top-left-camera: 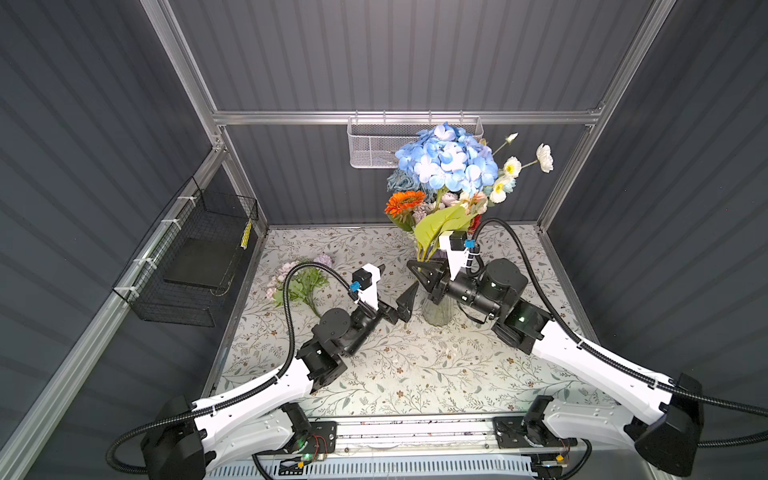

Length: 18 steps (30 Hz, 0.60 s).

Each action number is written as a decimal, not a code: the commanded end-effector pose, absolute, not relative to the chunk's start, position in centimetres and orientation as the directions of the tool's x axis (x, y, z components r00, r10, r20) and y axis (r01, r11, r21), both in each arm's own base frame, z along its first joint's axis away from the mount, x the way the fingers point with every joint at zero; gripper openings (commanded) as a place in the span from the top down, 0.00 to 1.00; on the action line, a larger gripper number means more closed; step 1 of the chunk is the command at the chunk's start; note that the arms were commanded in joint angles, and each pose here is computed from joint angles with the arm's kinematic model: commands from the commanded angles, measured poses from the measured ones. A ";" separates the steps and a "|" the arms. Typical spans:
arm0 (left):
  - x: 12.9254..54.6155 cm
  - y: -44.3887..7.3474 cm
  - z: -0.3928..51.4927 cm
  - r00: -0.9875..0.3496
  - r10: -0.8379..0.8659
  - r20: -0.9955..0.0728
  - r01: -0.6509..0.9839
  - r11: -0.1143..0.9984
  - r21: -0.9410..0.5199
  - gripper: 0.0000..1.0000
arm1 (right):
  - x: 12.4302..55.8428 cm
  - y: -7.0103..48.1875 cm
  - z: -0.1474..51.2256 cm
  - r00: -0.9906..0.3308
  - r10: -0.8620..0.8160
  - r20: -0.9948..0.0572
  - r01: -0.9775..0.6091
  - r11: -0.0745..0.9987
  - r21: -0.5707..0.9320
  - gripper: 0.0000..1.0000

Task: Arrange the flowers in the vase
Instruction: 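Grasp the hydrangea stem with the right gripper while the left opens, then lower the blue hydrangea into the clear vase with the right gripper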

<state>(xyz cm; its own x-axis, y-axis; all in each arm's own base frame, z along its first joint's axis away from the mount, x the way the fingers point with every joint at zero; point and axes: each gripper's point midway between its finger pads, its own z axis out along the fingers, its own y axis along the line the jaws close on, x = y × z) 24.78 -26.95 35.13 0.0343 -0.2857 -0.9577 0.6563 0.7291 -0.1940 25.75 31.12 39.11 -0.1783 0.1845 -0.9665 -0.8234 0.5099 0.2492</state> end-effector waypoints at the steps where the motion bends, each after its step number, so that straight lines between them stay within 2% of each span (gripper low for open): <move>1: 25.5 -25.6 34.6 0.024 -0.299 -0.954 0.594 0.772 -0.227 0.00 | 25.3 28.9 40.5 -0.086 0.163 -0.983 -0.797 0.581 0.166 1.00; 9: 27.7 -24.3 32.8 -0.028 -0.307 -0.951 0.522 0.807 -0.276 0.00 | 25.7 23.6 41.3 0.010 0.073 -0.997 -0.646 0.762 0.049 1.00; 15: 30.4 -22.9 30.7 -0.126 -0.377 -0.918 0.475 0.789 -0.389 0.00 | 25.6 20.8 44.5 0.121 0.039 -0.992 -0.555 0.831 -0.035 1.00; 18: 31.0 -22.7 29.9 -0.150 -0.375 -0.915 0.453 0.796 -0.401 0.00 | 25.7 20.3 46.3 0.184 0.020 -0.983 -0.526 0.847 -0.081 1.00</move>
<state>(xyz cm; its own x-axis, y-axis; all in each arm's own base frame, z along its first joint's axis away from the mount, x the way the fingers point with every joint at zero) 30.88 -22.45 31.01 -0.0924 -0.3487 -0.9327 0.4558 0.8180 -0.3510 25.61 21.90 43.36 0.0868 0.0484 -0.9951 -0.5935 0.8047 -0.0126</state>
